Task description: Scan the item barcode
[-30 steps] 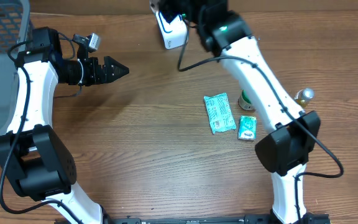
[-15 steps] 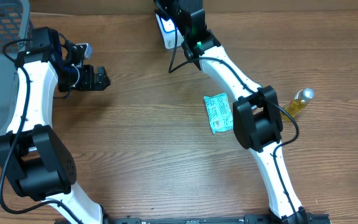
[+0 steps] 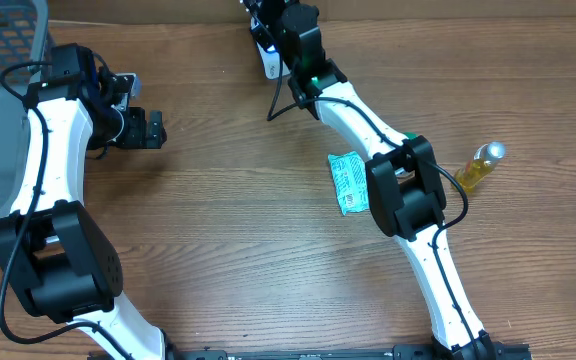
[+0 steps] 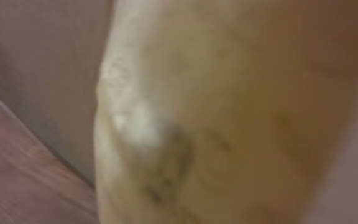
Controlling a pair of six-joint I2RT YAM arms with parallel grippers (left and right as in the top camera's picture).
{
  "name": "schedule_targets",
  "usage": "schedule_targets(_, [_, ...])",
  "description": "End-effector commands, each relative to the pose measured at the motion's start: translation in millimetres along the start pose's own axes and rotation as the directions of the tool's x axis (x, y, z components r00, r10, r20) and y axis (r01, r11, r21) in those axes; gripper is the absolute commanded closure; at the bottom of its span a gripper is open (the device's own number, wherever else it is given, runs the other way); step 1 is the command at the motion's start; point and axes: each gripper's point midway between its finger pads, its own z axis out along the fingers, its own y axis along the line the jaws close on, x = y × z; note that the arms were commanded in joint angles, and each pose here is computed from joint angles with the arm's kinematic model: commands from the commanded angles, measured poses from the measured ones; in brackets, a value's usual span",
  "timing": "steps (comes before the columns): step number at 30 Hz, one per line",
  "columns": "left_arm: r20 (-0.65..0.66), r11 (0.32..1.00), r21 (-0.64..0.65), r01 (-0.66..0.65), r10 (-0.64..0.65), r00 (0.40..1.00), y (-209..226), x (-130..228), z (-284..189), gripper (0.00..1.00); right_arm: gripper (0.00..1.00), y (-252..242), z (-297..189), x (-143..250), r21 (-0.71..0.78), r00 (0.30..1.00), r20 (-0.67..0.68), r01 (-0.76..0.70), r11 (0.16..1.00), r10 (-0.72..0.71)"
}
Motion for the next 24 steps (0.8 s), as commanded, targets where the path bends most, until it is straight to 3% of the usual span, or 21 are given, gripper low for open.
schedule_targets(1, [0.019,1.0,-0.013,0.006,-0.005,1.0,0.1,-6.5,-5.2,0.01,0.96,18.0,0.1,0.5,-0.025,0.993,-0.02,-0.117,0.993,0.117])
schedule_targets(18, [0.019,1.0,-0.013,0.006,-0.005,1.0,0.1,-6.5,-5.2,0.01,0.96,38.3,-3.3,26.3,-0.012,0.881,-0.153,-0.454,0.891,0.447])
schedule_targets(24, [0.019,1.0,-0.013,0.006,-0.005,1.0,0.1,-6.5,-5.2,0.0,0.96,30.9,-1.5,15.1,-0.002,0.821,-0.102,-0.565,0.825,0.562])
